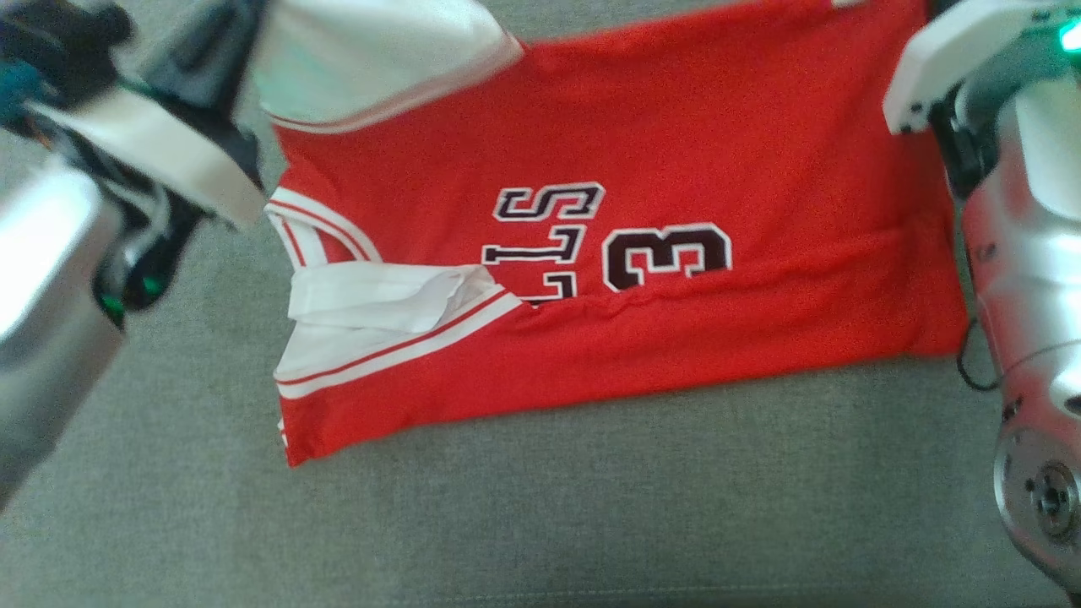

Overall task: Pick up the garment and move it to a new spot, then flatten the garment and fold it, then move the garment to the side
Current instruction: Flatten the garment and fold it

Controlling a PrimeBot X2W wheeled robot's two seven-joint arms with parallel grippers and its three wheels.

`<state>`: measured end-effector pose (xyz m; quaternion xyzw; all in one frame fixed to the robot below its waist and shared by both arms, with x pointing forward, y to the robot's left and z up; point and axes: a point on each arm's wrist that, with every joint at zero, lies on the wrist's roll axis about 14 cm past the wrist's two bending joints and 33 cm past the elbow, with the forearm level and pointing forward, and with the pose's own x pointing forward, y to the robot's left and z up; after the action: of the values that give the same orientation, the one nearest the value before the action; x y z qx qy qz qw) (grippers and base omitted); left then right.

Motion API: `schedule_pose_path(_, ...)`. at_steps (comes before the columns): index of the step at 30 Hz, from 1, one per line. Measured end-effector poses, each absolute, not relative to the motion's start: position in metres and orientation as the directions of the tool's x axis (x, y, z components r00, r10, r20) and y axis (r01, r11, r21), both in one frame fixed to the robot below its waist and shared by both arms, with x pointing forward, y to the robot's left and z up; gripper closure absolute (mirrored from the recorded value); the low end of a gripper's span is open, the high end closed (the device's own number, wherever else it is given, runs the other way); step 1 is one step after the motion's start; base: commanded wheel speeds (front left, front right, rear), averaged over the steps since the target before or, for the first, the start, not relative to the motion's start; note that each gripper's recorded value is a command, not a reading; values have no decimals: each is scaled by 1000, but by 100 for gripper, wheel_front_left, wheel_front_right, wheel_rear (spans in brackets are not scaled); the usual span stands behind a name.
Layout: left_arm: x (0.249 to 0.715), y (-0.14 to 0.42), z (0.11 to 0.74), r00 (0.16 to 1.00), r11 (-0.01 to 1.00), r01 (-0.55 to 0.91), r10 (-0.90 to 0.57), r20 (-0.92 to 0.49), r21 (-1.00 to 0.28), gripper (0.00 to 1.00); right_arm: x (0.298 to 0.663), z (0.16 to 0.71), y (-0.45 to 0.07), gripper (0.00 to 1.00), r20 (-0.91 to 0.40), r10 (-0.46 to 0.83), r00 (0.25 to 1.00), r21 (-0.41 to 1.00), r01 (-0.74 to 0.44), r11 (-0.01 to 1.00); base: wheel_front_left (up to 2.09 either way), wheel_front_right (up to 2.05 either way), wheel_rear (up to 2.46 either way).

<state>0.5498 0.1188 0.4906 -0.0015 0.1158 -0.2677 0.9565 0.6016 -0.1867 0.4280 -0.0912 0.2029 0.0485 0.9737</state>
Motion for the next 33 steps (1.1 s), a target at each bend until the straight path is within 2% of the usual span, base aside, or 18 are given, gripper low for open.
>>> schedule_pose_path(6, 589, 120, 526, 878, 883, 469, -467, -104, -2, 100, 614, 463, -179, 100, -299, 107, 948, -146, -157, 977, 0, 0, 0)
schedule_pose_path(10, 607, 120, 547, 897, 893, 442, -443, -9, 91, 100, 617, 473, -182, 100, -252, 117, 961, -111, -148, 983, 0, 0, 0)
schedule_pose_path(13, 613, 119, 553, 905, 902, 421, -425, 22, 97, 100, 619, 477, -183, 100, -228, 125, 966, -91, -149, 985, 0, 0, 0)
schedule_pose_path(21, 603, 118, 540, 893, 888, 449, -449, -20, 101, 100, 617, 487, -172, 100, -201, 183, 962, -41, -195, 980, 0, 0, 0)
schedule_pose_path(33, 534, 134, 490, 862, 865, 495, -476, -174, 81, 100, 563, 451, -180, 100, -360, 237, 902, 34, -241, 970, 0, 0, 0)
